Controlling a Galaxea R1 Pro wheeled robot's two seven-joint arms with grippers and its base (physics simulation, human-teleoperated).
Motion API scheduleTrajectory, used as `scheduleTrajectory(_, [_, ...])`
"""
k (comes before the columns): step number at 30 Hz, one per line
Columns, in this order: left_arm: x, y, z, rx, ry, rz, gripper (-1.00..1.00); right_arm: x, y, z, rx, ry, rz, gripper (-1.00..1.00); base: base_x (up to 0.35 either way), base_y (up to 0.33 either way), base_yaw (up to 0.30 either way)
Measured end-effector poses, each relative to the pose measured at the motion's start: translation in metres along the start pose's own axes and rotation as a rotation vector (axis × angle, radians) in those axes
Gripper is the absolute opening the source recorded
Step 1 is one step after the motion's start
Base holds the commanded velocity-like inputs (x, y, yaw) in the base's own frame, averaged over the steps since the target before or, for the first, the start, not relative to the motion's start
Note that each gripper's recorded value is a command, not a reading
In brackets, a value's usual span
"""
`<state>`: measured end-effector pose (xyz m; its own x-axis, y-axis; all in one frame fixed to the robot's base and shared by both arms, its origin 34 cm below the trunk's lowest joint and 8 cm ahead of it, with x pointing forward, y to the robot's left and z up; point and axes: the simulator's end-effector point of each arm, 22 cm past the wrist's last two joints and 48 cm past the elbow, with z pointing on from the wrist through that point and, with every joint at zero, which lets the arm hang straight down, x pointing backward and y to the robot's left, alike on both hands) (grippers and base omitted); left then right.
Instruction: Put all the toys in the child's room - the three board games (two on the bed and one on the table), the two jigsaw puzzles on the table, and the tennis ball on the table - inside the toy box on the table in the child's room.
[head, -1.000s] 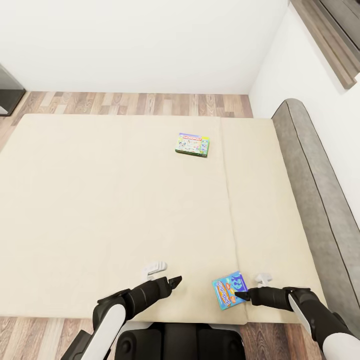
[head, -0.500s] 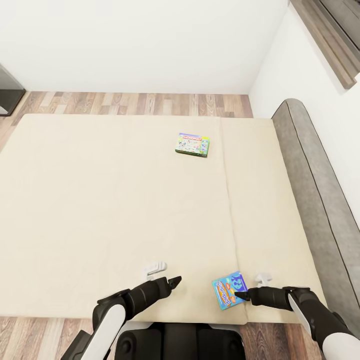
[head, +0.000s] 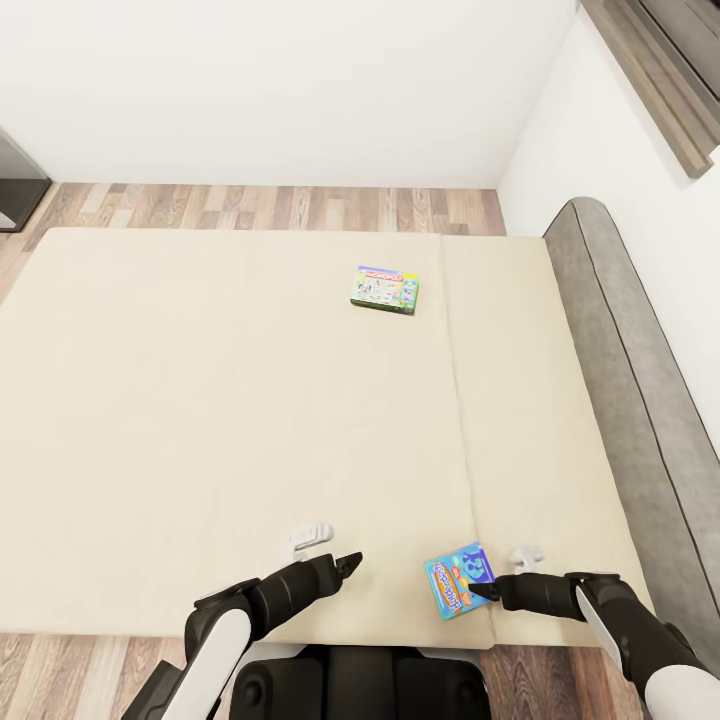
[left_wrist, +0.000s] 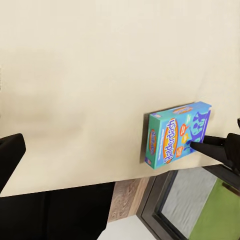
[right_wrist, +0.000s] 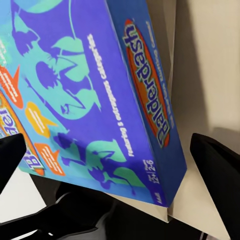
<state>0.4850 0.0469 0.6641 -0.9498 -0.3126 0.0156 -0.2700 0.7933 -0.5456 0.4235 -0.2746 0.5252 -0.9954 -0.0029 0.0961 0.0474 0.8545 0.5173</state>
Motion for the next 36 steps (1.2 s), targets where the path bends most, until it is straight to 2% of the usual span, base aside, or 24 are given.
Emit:
scheduleTrajectory(7, [0.000, 0.000, 0.000, 0.000, 0.000, 0.000, 1.00, 0.000, 0.002, 0.000, -0.011, 0.002, -0.001, 1.00, 0.000, 0.000, 0.000])
scheduleTrajectory(11, [0.000, 0.000, 0.000, 0.000, 0.000, 0.000, 1.00, 0.000, 0.008, -0.001, -0.040, 0.004, -0.008, 1.00, 0.000, 0.000, 0.000])
scheduleTrajectory(16, [0.001, 0.000, 0.000, -0.001, 0.001, 0.000, 1.00, -0.001, 0.024, -0.002, -0.108, -0.002, -0.009, 1.00, 0.000, 0.000, 0.000])
scheduleTrajectory(20, [0.001, 0.001, 0.000, -0.001, 0.002, 0.000, 1.00, -0.001, 0.028, -0.003, -0.130, -0.002, -0.009, 1.00, 0.000, 0.000, 0.000])
scheduleTrajectory(36, [0.002, 0.001, 0.000, -0.003, 0.003, 0.000, 1.00, -0.002, 0.029, -0.005, -0.140, -0.003, -0.010, 1.00, 0.000, 0.000, 0.000])
